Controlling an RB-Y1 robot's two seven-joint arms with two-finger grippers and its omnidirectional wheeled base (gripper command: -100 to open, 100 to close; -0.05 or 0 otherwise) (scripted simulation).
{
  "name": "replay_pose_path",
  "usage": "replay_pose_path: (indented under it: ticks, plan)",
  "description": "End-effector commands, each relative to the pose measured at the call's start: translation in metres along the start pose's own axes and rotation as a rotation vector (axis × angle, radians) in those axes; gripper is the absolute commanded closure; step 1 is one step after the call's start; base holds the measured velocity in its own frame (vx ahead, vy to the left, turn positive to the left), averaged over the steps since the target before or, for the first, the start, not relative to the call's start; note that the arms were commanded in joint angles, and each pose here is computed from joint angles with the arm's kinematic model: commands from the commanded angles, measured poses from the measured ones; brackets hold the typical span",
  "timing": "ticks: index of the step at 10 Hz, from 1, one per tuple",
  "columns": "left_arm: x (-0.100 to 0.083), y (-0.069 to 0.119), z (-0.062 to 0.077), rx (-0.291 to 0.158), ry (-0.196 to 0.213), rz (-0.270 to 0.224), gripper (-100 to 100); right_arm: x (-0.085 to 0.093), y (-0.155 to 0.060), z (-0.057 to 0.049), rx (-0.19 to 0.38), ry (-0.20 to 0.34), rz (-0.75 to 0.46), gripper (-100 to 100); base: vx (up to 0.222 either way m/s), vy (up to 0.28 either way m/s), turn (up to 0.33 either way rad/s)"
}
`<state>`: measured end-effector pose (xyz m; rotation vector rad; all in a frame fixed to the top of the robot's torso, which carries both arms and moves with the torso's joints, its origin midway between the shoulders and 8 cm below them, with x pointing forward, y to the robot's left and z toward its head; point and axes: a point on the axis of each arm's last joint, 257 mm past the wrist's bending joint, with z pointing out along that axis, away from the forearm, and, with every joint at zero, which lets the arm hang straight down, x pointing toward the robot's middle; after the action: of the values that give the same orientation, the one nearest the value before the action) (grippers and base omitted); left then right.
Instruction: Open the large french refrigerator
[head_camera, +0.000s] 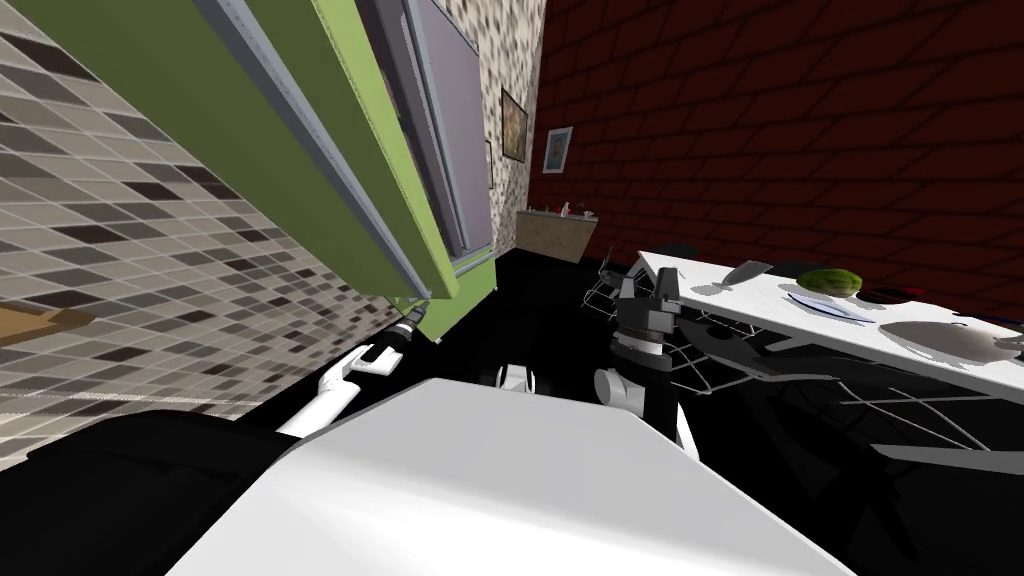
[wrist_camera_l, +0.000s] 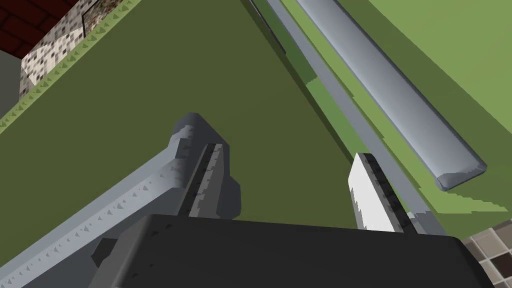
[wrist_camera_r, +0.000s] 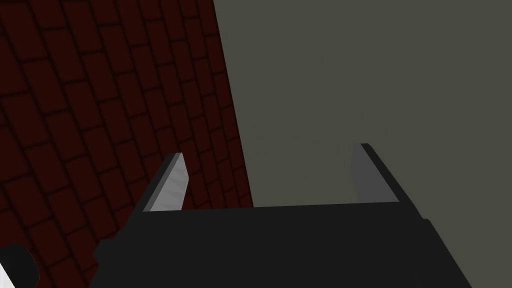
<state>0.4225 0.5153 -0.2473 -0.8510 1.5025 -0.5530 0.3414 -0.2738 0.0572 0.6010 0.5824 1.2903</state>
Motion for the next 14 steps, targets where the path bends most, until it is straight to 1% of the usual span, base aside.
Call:
replay_pose_path:
  ticks: [1, 2, 6, 7, 8, 9, 14]
  plan:
    - [-0.016, -0.022, 0.003, 0.045, -0.014, 0.004, -100, 0.0, 0.0, 0.0, 0.0, 0.0, 0.0, 0, 0.018, -0.008, -0.002]
    - [-0.016, -0.022, 0.003, 0.045, -0.014, 0.004, -100, 0.0, 0.0, 0.0, 0.0, 0.0, 0.0, 0, 0.006, -0.003, 0.005]
    - [-0.03, -0.037, 0.001, 0.051, -0.004, 0.003, -100, 0.0, 0.0, 0.0, 0.0, 0.0, 0.0, 0, -0.001, -0.019, 0.022]
    - [-0.03, -0.037, 0.001, 0.051, -0.004, 0.003, -100, 0.0, 0.0, 0.0, 0.0, 0.0, 0.0, 0, 0.001, -0.017, 0.002]
    - [-0.014, -0.016, -0.007, 0.003, 0.02, -0.004, -100, 0.0, 0.0, 0.0, 0.0, 0.0, 0.0, 0, 0.009, 0.001, -0.003]
    - [-0.011, -0.011, -0.009, -0.013, 0.024, -0.007, 0, 0.0, 0.0, 0.0, 0.0, 0.0, 0.0, 0, 0.009, 0.006, -0.004]
    - [-0.005, 0.003, -0.013, -0.045, 0.035, -0.011, 0, 0.0, 0.0, 0.0, 0.0, 0.0, 0.0, 0, 0.0, 0.001, 0.0]
